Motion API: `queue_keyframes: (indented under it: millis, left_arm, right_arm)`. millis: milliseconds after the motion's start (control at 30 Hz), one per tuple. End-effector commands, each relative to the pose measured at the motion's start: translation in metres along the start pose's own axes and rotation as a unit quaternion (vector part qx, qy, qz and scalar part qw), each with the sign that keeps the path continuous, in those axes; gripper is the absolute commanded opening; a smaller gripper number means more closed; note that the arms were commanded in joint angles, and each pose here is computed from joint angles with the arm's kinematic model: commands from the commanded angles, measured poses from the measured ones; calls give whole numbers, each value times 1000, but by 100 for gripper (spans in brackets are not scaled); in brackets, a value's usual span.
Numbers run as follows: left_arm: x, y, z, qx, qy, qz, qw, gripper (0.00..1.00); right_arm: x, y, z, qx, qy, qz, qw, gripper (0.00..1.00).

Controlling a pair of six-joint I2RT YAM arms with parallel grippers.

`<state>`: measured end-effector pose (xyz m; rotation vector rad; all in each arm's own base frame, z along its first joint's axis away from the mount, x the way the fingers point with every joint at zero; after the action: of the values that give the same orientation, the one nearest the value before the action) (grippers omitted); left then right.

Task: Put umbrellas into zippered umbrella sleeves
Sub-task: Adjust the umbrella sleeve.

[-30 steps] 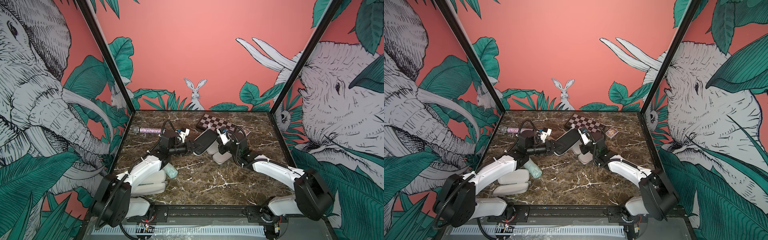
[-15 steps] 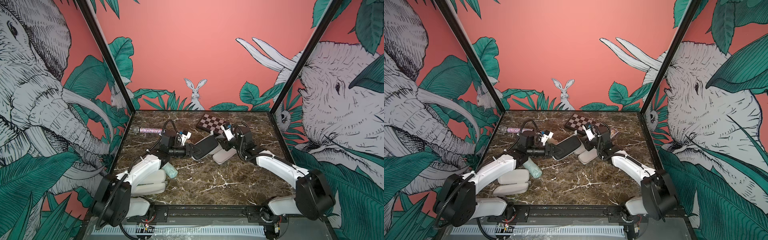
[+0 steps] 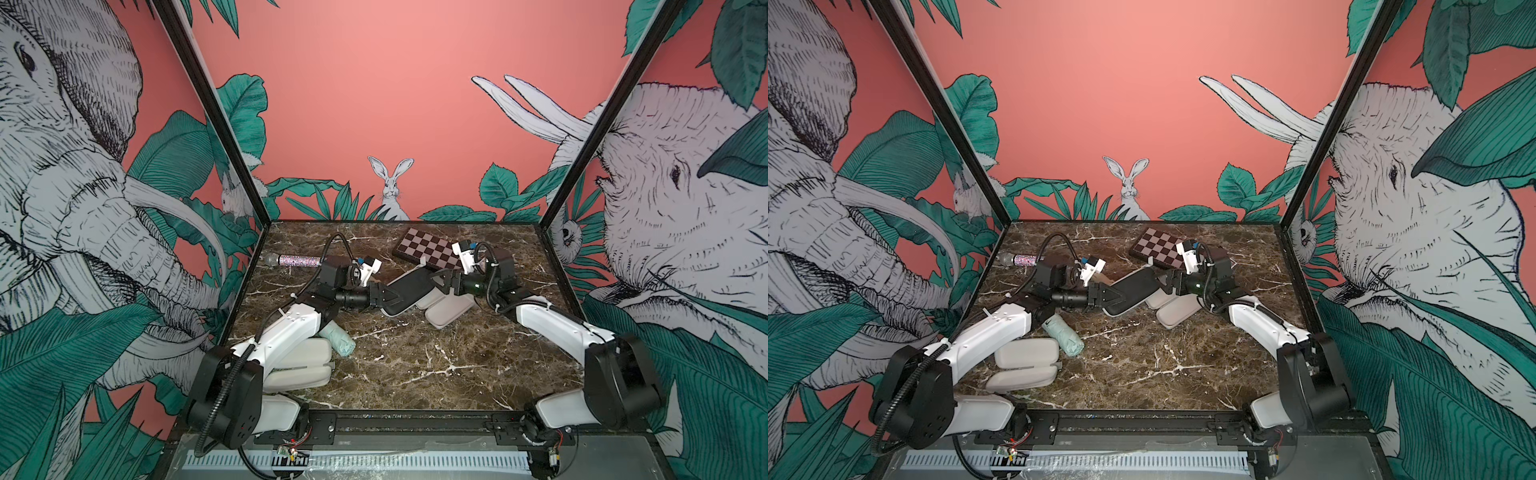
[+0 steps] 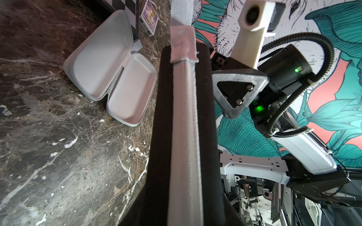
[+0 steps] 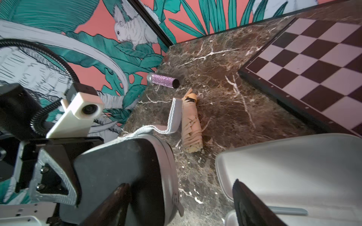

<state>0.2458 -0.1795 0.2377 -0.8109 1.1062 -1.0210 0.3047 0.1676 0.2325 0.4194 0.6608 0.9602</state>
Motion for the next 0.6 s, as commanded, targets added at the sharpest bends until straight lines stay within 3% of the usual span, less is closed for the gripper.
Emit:
queue_keyframes:
  millis: [0, 133, 300, 400, 467, 567]
  left_arm:
    - [-8, -42, 9, 106, 1, -73, 992, 19]
    - [-6, -44, 15, 114, -4, -71, 991, 18]
    - [-5, -50, 23, 126, -11, -75, 989, 18]
    - [-5, -52, 26, 129, -13, -76, 989, 20]
    - [-7, -54, 29, 131, -23, -73, 988, 29]
    - [-17, -57, 36, 123, -56, -66, 989, 51]
  right_arm:
    - [9, 18, 22, 18, -20, 109, 994, 77]
    - [20, 22, 28, 37, -21, 170, 985, 74]
    - [27, 19, 27, 55, -25, 195, 979, 73]
    - [27, 20, 30, 62, -34, 206, 976, 63]
    - [28, 19, 32, 70, -47, 204, 975, 53]
    - [28, 14, 37, 98, -86, 192, 973, 33]
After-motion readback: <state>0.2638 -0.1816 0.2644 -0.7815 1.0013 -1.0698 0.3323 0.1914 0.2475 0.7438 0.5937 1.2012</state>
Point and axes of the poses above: each gripper's point midway between its finger pads, its own x axis out along the fingers, its own y axis along the line the jaws close on, z = x × y, the point moved 10 cm from there along -x, back along the fingers, and after that the axes turned 4 degrees about -x, right-handed, at the moved point
